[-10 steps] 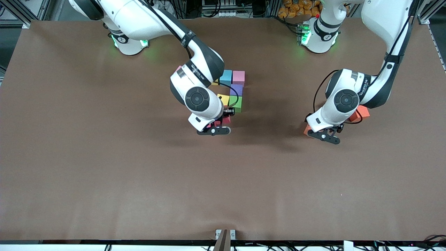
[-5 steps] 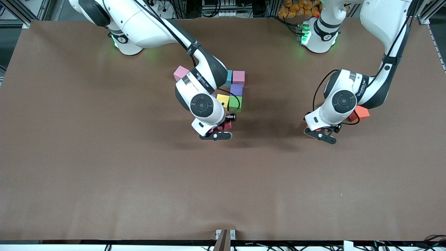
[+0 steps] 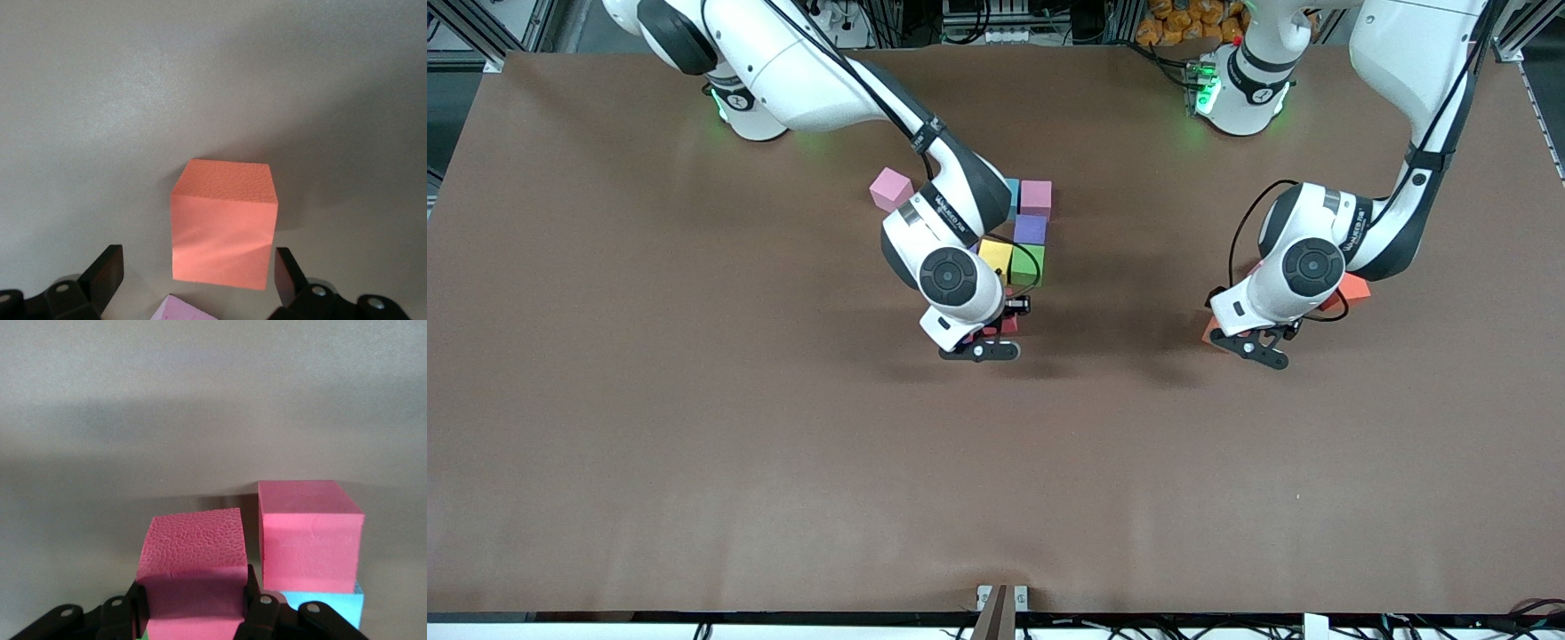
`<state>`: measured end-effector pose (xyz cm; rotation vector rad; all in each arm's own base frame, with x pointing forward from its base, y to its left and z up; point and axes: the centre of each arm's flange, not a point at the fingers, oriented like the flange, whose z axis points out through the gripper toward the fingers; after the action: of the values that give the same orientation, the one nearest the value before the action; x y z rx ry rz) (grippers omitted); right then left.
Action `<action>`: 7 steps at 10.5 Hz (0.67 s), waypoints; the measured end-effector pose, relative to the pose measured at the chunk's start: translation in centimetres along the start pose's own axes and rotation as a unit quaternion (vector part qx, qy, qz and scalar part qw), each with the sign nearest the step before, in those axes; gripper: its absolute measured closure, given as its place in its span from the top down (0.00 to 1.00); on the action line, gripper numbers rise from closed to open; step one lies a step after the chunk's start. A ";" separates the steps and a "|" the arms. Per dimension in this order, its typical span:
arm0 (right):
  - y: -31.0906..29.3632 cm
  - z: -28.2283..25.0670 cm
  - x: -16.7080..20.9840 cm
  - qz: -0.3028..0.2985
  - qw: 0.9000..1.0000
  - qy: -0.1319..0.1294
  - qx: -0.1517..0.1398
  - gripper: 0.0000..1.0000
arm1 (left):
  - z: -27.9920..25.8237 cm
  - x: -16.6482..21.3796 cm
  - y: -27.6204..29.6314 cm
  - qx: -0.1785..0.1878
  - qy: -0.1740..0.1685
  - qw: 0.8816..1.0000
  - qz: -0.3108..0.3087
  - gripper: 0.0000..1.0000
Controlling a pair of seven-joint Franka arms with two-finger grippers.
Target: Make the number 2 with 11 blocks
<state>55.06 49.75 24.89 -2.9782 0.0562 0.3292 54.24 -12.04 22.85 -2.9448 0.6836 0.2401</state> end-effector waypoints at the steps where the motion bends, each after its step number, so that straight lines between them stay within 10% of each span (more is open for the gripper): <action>1: 0.0 0.3 0.2 0.002 1.000 0.004 0.002 0.56 | 0.3 0.1 0.1 -0.001 -0.001 1.000 0.001 1.00; 7: 0.2 1.6 0.4 0.003 1.000 0.002 -0.004 0.56 | 1.0 0.2 0.5 -0.012 -0.002 1.000 -0.003 1.00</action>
<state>55.08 49.82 23.24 -2.9870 0.0658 0.3256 54.08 -12.41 21.82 -2.9676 0.6749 0.2553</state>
